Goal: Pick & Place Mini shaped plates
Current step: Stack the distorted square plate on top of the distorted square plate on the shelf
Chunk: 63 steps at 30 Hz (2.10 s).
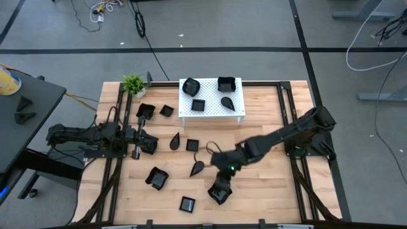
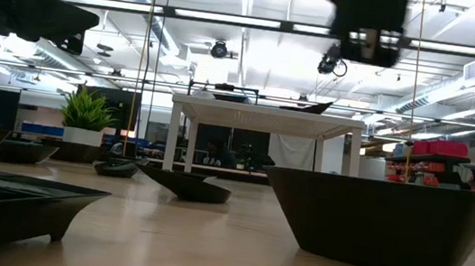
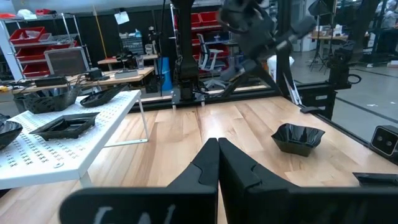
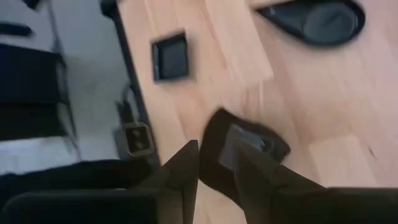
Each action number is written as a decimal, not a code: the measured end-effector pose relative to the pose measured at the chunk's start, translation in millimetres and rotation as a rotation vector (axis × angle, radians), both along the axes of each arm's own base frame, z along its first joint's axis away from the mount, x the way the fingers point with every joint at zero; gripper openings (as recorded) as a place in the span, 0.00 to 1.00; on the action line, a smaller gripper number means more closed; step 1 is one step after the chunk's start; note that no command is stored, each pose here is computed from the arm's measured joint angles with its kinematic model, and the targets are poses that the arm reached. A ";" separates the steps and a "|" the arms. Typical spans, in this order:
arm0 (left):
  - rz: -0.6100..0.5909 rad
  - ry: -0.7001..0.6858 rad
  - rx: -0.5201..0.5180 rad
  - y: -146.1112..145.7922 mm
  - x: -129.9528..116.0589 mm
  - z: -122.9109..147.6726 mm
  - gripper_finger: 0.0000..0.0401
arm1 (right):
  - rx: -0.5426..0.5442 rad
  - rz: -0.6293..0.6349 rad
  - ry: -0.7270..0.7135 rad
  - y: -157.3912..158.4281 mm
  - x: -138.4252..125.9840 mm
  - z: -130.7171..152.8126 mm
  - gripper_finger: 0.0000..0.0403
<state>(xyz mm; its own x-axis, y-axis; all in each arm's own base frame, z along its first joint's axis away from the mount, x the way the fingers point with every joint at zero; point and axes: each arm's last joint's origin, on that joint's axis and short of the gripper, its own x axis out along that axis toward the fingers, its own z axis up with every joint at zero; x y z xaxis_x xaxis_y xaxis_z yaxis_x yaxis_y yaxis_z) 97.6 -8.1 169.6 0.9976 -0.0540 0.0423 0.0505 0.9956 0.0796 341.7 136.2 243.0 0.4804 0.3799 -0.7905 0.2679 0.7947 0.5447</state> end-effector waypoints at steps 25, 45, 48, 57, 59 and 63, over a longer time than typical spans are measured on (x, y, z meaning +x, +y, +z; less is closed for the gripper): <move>0.000 0.000 0.000 0.0 0.0 0.0 0.01 | -0.082 -0.062 0.189 30.7 -29.9 -23.1 0.26; 0.000 0.000 0.000 0.0 0.0 -0.1 0.01 | -0.219 -0.007 0.265 38.8 -13.2 -66.4 0.26; 0.000 0.000 0.000 0.0 0.0 0.1 0.01 | -0.238 -0.017 0.262 38.2 -12.4 -68.6 0.26; 0.000 0.000 0.000 0.0 0.0 0.0 0.01 | -0.248 -0.015 0.242 39.9 -8.2 -75.9 0.26; 0.000 0.000 0.000 0.0 0.0 0.0 0.01 | -0.234 -0.008 0.216 41.6 -5.4 -76.2 0.26; 0.000 0.000 0.000 0.0 0.0 0.0 0.01 | -0.232 -0.008 0.216 41.9 -4.7 -78.2 0.26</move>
<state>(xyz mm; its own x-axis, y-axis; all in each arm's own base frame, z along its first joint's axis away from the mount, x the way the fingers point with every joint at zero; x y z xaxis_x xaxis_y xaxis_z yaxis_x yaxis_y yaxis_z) 97.6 -8.1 169.6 0.9976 -0.0541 0.0421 0.0506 0.9955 0.0796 337.0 178.2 164.8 0.2944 0.1747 -0.9396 0.3647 0.8882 0.2794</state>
